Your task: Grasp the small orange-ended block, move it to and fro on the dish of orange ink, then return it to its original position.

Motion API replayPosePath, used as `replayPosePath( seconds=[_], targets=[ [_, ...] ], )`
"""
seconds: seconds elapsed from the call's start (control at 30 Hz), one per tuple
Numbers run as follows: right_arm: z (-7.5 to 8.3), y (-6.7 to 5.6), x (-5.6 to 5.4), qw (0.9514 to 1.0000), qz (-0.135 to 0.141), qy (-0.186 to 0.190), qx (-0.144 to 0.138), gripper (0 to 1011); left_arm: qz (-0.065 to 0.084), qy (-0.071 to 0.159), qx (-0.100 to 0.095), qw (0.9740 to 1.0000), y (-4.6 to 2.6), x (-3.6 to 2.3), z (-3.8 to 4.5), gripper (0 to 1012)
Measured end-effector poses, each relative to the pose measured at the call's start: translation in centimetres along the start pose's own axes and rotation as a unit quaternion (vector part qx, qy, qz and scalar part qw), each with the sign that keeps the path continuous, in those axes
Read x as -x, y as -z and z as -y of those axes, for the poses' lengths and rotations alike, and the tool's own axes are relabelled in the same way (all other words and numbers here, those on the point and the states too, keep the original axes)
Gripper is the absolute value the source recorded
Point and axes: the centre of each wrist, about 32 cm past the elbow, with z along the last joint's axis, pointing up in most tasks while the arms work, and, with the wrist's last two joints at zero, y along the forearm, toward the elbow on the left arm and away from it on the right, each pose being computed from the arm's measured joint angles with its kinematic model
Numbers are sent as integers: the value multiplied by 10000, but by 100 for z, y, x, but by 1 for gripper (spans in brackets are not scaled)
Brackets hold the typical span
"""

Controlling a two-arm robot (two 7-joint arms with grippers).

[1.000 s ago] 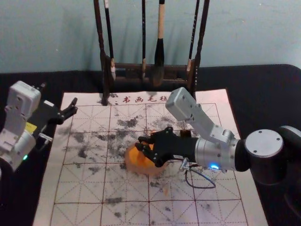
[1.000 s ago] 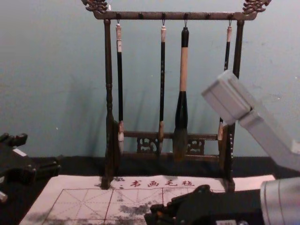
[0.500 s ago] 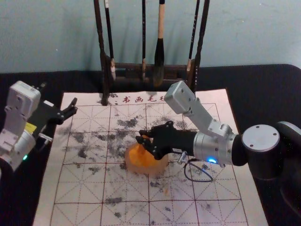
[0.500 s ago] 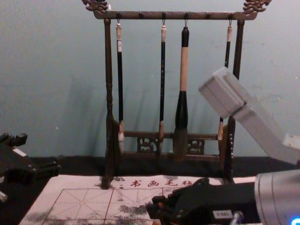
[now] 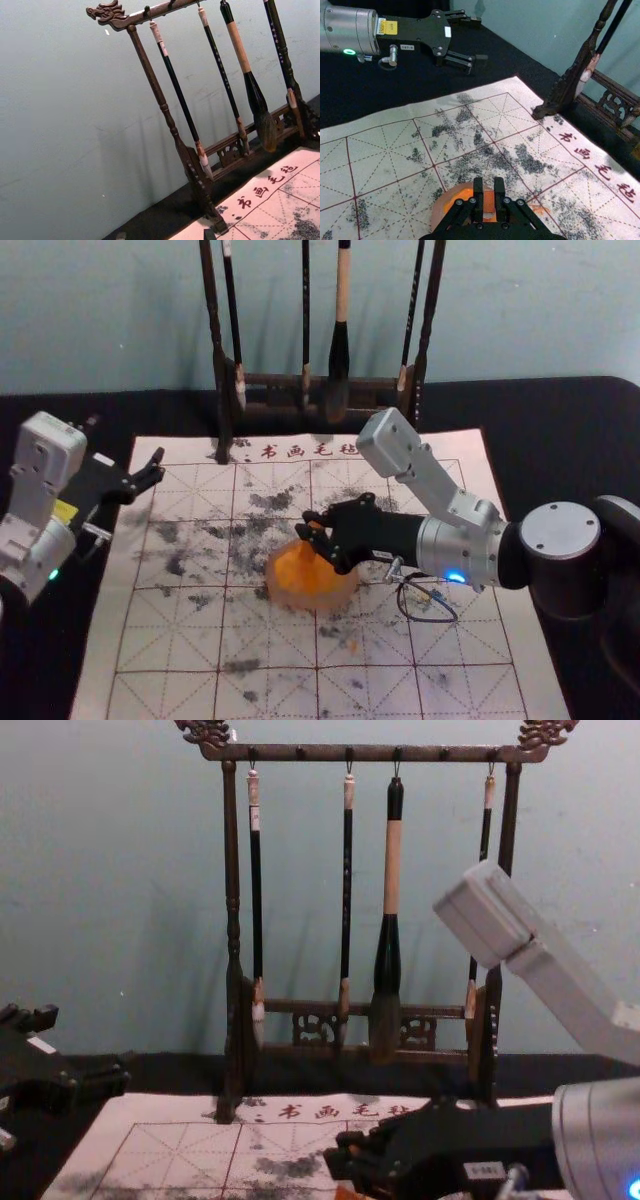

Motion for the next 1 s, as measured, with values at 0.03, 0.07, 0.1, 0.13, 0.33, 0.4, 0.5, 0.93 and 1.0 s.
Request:
replayPosePath(
  seconds=[0.03, 0.07, 0.1, 0.13, 0.33, 0.4, 0.5, 0.93, 1.0],
  targets=[
    [5, 5, -2, 10000, -2, 5, 4, 126, 0, 0, 0, 10000, 0, 0, 0, 1001],
    [9, 9, -4, 10000, -3, 9, 8, 126, 0, 0, 0, 10000, 0, 0, 0, 1001],
    [16, 15, -8, 10000, -4, 17, 12, 126, 0, 0, 0, 10000, 0, 0, 0, 1001],
    [20, 17, -9, 10000, -4, 21, 13, 126, 0, 0, 0, 10000, 0, 0, 0, 1001],
    [54, 39, -23, 10000, -5, 52, 14, 126, 0, 0, 0, 10000, 0, 0, 0, 1001],
    [70, 42, -27, 10000, -6, 59, 7, 126, 0, 0, 0, 10000, 0, 0, 0, 1001],
    [92, 44, -31, 10000, -10, 60, -15, 126, 0, 0, 0, 10000, 0, 0, 0, 1001],
    [185, 90, -29, 10000, 14, -27, -28, 126, 0, 0, 0, 10000, 0, 0, 0, 1001],
    [188, 97, -28, 10000, 12, -31, -20, 126, 0, 0, 0, 10000, 0, 0, 0, 1001]
  ],
)
